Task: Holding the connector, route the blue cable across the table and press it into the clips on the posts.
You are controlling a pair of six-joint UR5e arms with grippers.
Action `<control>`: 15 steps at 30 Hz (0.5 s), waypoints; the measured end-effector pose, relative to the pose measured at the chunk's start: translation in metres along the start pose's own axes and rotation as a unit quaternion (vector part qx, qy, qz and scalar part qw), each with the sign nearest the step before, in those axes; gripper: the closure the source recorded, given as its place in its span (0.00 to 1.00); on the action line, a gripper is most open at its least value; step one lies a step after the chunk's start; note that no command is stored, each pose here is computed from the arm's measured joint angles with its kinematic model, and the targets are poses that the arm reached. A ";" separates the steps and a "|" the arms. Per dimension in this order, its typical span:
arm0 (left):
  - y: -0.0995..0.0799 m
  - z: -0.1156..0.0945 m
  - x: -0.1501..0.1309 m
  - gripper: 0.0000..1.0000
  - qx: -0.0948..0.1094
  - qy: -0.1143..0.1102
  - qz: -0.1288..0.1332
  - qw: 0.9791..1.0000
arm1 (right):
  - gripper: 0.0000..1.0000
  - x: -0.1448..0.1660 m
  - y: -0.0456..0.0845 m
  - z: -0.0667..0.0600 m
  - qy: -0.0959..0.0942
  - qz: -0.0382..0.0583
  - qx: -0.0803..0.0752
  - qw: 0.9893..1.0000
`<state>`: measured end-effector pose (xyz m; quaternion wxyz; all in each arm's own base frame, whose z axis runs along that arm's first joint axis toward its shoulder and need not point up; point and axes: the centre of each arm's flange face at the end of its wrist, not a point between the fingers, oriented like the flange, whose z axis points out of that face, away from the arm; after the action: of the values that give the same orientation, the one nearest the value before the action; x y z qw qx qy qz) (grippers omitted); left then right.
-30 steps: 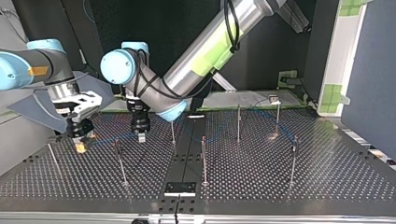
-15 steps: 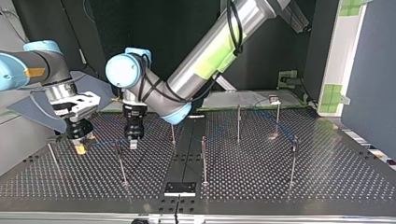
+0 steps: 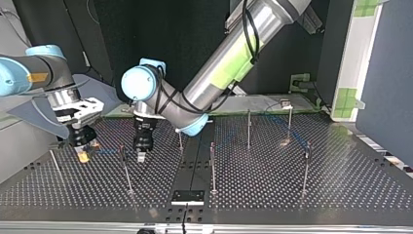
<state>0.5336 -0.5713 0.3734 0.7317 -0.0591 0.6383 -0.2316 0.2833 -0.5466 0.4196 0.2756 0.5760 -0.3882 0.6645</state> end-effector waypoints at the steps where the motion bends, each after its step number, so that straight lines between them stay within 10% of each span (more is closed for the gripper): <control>1: 0.002 0.001 0.001 1.00 0.000 0.001 0.000 1.000 | 1.00 -0.001 0.001 0.001 0.000 0.000 0.000 1.000; 8: 0.009 0.002 0.004 0.96 0.003 0.009 0.004 1.000 | 1.00 -0.003 0.004 0.002 -0.001 0.000 -0.002 1.000; 15: 0.002 -0.004 0.008 0.39 0.014 0.024 0.006 1.000 | 1.00 -0.003 0.004 0.002 -0.002 -0.001 -0.002 1.000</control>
<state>0.5310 -0.5716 0.3648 0.7186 -0.0393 0.6524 -0.2377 0.2819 -0.5501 0.4155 0.2765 0.5768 -0.3896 0.6627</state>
